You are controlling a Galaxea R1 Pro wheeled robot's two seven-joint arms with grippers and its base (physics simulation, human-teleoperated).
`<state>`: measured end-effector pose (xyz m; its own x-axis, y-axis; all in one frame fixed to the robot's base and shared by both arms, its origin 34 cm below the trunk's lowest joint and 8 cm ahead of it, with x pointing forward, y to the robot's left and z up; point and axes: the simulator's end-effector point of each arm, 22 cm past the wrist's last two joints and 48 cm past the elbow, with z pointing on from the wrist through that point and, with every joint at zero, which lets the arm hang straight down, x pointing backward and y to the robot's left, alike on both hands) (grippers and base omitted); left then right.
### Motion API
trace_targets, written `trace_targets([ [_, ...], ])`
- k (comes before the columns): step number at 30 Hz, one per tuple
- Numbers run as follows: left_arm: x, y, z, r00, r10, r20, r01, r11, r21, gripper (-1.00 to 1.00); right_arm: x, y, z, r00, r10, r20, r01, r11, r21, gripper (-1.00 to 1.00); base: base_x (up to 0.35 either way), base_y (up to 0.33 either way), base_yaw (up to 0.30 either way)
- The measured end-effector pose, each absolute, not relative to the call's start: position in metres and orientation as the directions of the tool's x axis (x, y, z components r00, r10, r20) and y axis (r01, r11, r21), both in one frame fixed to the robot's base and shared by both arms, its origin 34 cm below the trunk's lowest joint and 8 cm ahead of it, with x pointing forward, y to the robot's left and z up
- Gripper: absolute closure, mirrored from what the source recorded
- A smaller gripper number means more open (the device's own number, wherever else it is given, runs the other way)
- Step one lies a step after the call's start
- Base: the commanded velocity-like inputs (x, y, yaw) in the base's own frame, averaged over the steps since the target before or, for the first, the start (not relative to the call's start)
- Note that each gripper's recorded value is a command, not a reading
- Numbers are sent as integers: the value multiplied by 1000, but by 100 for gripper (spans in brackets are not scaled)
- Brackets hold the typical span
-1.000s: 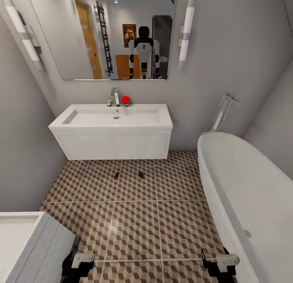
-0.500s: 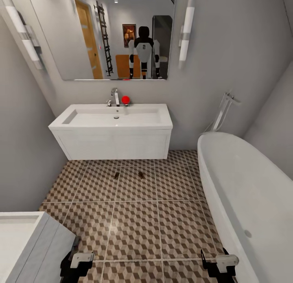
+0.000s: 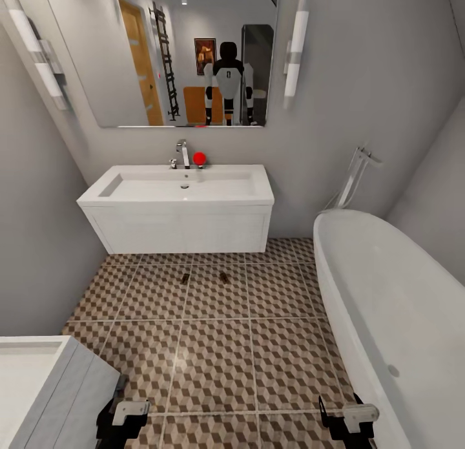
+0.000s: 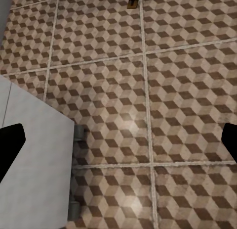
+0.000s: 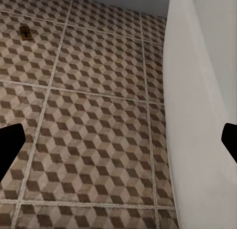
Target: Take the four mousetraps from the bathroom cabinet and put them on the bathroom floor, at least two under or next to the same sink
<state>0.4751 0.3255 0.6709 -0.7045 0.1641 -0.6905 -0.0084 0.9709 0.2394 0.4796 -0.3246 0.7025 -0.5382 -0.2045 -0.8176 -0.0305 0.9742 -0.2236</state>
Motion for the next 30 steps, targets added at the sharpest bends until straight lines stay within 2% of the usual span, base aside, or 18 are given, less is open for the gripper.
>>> trace_targets([
  [14, 474, 325, 670, -706, 164, -689, -8, 971, 239, -100, 480, -325, 703, -538, -204, -818, -30, 974, -223, -100, -14, 0, 0],
  [30, 474, 325, 670, -707, 164, -688, -8, 971, 239, -100, 480, -325, 703, -538, -203, -818, -28, 974, -224, -100, -302, 0, 0],
])
